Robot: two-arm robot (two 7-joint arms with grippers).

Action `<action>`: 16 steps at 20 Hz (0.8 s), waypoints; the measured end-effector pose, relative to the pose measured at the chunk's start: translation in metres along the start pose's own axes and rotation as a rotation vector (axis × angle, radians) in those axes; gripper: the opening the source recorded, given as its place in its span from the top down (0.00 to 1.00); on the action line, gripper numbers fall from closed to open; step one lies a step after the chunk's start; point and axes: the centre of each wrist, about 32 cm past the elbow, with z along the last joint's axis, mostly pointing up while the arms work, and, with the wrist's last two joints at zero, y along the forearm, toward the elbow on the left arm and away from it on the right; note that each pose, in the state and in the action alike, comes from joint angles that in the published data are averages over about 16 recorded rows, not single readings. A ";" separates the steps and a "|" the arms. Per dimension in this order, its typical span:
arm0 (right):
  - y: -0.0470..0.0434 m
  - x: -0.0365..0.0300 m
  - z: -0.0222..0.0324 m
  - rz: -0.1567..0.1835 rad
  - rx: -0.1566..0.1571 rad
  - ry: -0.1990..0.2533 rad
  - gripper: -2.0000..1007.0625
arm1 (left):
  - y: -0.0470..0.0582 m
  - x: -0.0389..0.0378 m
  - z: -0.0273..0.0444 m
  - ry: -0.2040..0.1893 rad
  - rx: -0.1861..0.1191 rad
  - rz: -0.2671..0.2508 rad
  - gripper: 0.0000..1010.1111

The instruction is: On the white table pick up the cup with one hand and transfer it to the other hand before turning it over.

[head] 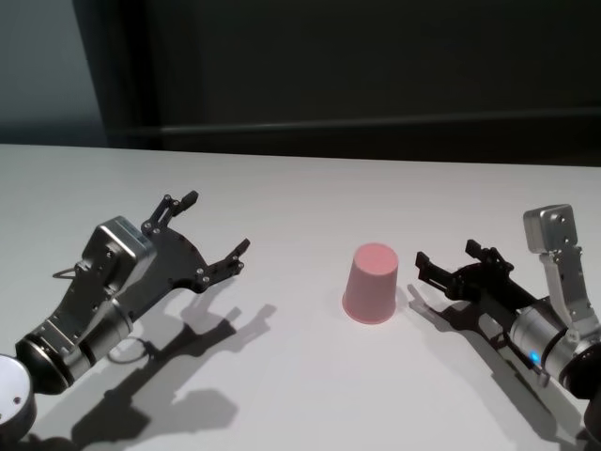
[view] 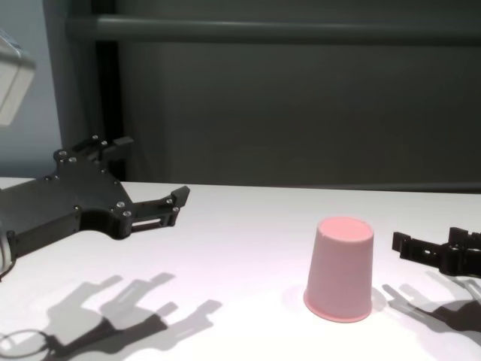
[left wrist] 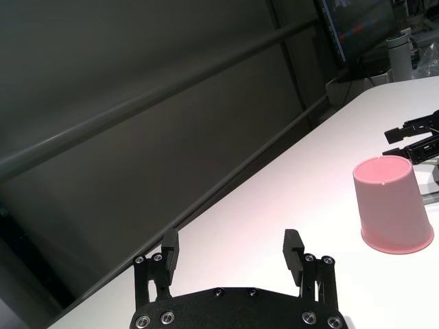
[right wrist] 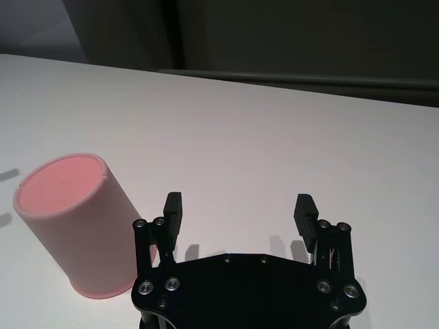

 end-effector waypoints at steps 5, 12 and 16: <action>0.0000 0.0000 0.0005 0.000 0.000 0.000 0.00 | 0.000 0.0000 0.0000 0.000 0.000 0.000 0.01; 0.0001 -0.0001 0.0010 0.001 0.000 0.000 0.00 | 0.000 0.0000 0.0000 0.000 0.000 0.000 0.01; 0.0001 -0.0001 0.0011 0.001 0.000 0.000 0.00 | 0.000 0.0000 0.0000 0.000 0.000 0.000 0.01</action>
